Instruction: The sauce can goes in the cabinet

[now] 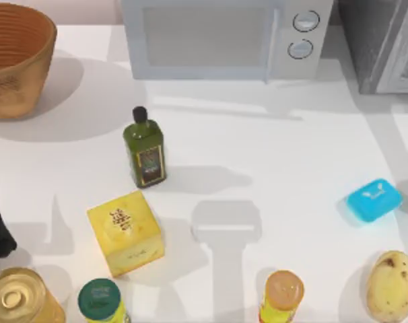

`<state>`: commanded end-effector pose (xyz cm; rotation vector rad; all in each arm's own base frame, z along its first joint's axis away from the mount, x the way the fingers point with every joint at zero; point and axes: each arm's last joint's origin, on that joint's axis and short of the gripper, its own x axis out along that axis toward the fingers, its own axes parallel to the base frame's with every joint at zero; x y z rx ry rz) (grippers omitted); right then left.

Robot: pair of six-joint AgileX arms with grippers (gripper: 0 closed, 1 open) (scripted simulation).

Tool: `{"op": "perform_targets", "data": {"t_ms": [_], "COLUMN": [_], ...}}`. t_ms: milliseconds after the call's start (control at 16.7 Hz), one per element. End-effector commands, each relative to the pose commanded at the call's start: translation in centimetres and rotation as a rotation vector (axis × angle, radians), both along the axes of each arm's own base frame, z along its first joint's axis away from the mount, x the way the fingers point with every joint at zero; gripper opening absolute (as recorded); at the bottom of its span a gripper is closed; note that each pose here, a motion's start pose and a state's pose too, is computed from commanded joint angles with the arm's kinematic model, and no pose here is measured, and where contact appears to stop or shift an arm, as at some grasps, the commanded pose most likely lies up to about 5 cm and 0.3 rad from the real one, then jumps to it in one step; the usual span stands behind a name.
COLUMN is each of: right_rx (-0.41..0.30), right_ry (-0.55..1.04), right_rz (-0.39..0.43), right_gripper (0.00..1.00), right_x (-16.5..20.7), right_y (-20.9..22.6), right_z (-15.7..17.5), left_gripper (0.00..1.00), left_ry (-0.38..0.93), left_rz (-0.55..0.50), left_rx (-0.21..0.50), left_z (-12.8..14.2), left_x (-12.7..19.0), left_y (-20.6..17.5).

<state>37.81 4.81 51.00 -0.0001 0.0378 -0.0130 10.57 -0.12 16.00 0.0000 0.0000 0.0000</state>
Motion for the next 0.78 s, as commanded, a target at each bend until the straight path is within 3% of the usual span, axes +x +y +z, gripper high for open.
{"op": "perform_targets", "data": {"t_ms": [420, 780], "right_rx": [0.003, 0.003], "right_ry": [-0.033, -0.033], "right_rz": [0.015, 0.015], "right_gripper": [0.0, 0.45], "right_x": [1.8, 1.8], "right_y": [-0.29, -0.29], "right_z": [-0.05, -0.05], "left_gripper": [1.0, 1.0], "left_ry": [0.0, 0.0], "left_rz": [0.0, 0.0], "left_rx": [0.0, 0.0], "left_z": [0.0, 0.0], "left_x": [0.0, 0.0], "left_y": [0.0, 0.0]}}
